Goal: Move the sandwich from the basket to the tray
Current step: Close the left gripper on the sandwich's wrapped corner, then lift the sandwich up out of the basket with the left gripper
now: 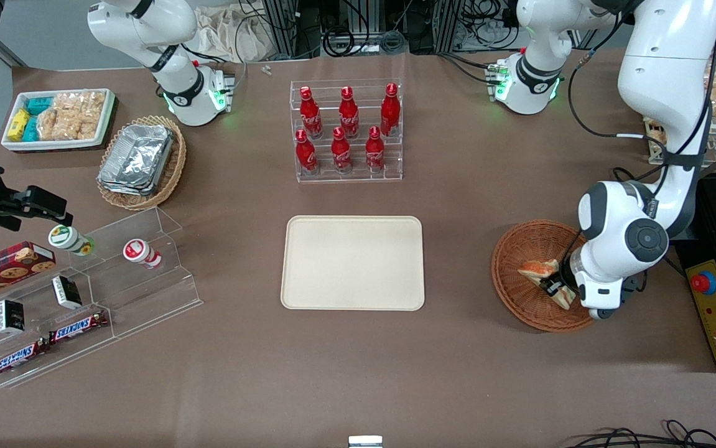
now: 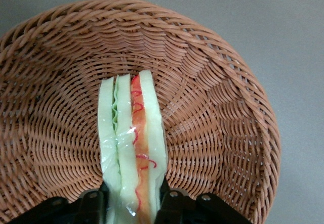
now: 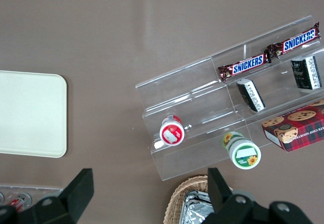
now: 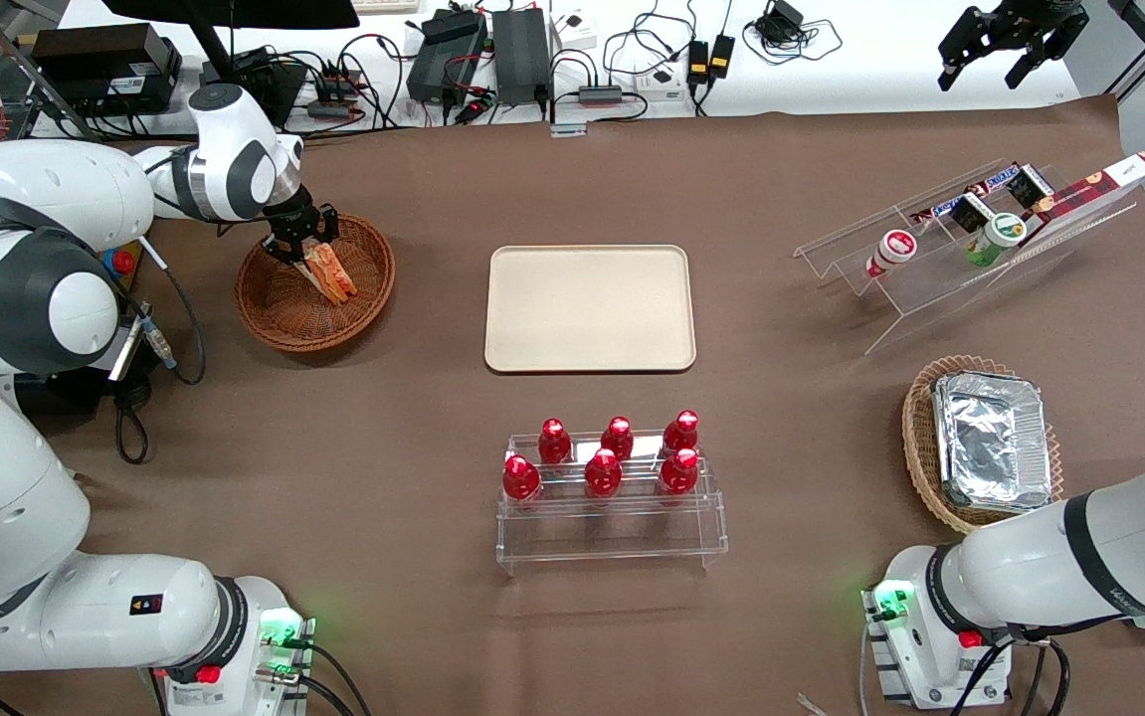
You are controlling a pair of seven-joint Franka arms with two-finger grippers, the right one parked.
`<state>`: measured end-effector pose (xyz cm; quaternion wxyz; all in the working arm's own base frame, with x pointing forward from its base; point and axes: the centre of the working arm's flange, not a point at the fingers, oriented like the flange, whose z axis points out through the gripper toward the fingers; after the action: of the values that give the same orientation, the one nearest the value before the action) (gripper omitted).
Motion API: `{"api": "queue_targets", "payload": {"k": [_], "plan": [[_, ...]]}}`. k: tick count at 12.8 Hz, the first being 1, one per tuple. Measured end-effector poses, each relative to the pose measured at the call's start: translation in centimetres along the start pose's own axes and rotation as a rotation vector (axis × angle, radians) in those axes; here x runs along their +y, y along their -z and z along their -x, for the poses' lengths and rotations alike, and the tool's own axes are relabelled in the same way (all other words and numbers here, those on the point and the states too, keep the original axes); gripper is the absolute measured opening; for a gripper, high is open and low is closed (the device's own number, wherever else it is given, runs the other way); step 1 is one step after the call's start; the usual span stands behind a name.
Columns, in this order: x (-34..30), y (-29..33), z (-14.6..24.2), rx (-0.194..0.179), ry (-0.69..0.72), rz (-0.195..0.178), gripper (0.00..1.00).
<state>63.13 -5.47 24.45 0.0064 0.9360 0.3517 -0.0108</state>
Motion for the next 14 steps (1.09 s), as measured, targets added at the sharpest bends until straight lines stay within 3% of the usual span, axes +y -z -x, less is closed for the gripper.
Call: {"api": "queue_targets", "payload": {"k": [3, 6, 10, 12, 14], "plan": [[0.1, 0.0, -0.1, -0.001, 0.009, 0.0, 0.19], [0.4, 0.8, -0.4, 0.001, 0.008, -0.002, 0.19], [1.9, 8.5, -2.2, -0.052, -0.121, -0.14, 0.19], [2.8, 14.7, -2.8, -0.062, -0.207, -0.147, 0.16], [4.5, 19.5, -1.5, -0.052, -0.268, -0.12, 0.16]]}}
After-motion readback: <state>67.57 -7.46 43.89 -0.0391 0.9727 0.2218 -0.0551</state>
